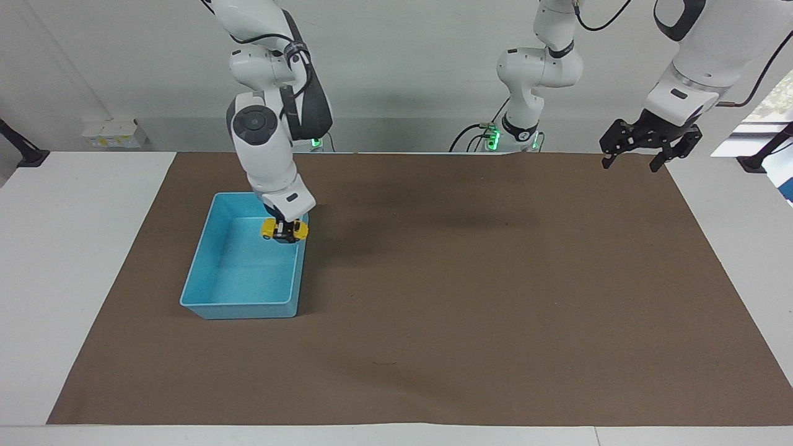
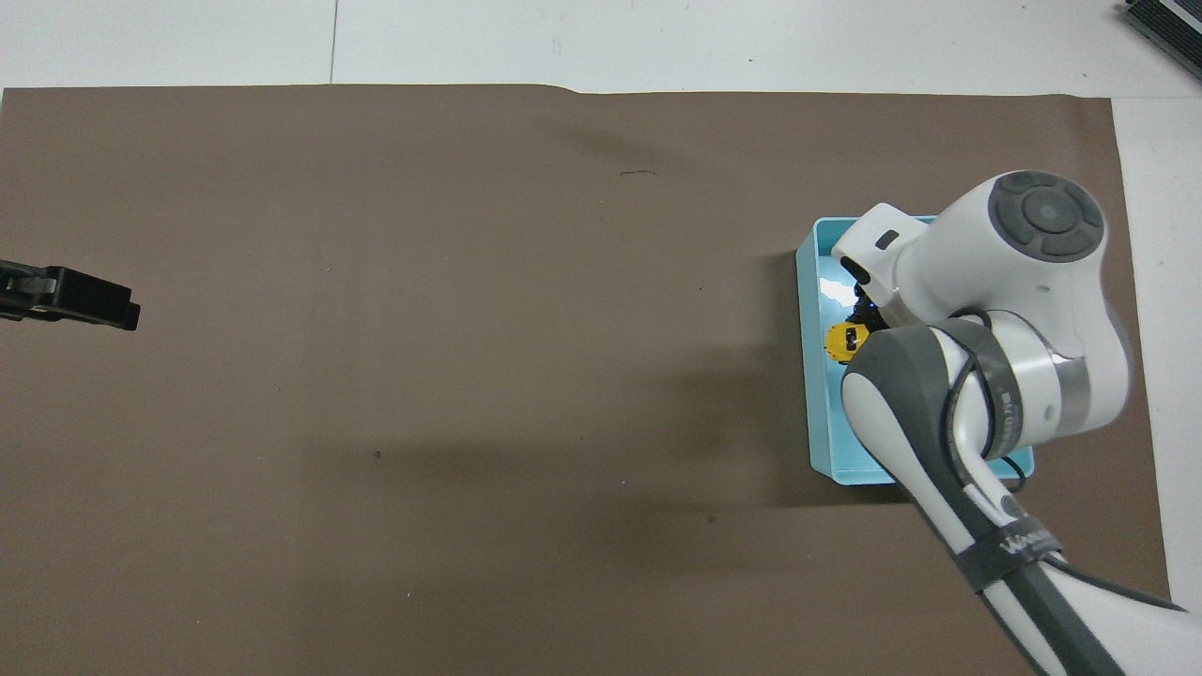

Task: Wind up and store yellow beetle car
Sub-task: 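Lift the car with the right gripper over into the blue box, then lower the car into the box and open the right gripper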

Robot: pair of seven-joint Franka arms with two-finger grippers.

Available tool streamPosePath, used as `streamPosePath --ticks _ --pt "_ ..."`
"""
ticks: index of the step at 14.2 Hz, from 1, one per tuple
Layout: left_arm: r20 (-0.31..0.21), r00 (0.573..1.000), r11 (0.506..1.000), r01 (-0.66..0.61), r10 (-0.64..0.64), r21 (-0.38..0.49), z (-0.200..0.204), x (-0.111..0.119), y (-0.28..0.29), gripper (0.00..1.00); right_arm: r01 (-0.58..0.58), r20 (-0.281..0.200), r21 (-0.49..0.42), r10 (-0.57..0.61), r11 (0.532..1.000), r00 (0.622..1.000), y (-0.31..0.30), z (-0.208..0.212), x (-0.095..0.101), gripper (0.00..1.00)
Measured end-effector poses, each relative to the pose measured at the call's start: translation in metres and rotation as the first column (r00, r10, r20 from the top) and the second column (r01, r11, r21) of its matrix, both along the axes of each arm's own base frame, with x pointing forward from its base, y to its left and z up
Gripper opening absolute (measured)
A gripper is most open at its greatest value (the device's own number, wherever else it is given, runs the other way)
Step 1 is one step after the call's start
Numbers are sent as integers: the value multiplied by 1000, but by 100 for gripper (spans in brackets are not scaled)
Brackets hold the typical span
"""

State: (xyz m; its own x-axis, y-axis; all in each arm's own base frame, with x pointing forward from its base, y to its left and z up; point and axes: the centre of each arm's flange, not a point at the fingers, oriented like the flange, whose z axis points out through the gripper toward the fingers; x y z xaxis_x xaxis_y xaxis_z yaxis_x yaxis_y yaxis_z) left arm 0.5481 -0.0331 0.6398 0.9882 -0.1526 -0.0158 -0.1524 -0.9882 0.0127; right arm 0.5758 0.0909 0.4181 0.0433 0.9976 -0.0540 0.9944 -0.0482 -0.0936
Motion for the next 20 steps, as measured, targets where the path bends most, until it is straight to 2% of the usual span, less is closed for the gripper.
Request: streamPosePath --ticks 4,10,15,20 --pt "0 1000 1000 0 0 0 0 0 0 100 -11 -30 7 11 1000 999 -50 -16 -9 50" --pt "0 1000 1000 0 0 0 0 0 0 100 -38 22 16 38 999 999 -57 -49 -34 50" --pt "0 1000 1000 0 0 0 0 0 0 100 -84 54 21 82 996 995 -58 -69 -40 50" --pt "0 1000 1000 0 0 0 0 0 0 100 -90 52 22 88 996 995 -58 -94 -40 50"
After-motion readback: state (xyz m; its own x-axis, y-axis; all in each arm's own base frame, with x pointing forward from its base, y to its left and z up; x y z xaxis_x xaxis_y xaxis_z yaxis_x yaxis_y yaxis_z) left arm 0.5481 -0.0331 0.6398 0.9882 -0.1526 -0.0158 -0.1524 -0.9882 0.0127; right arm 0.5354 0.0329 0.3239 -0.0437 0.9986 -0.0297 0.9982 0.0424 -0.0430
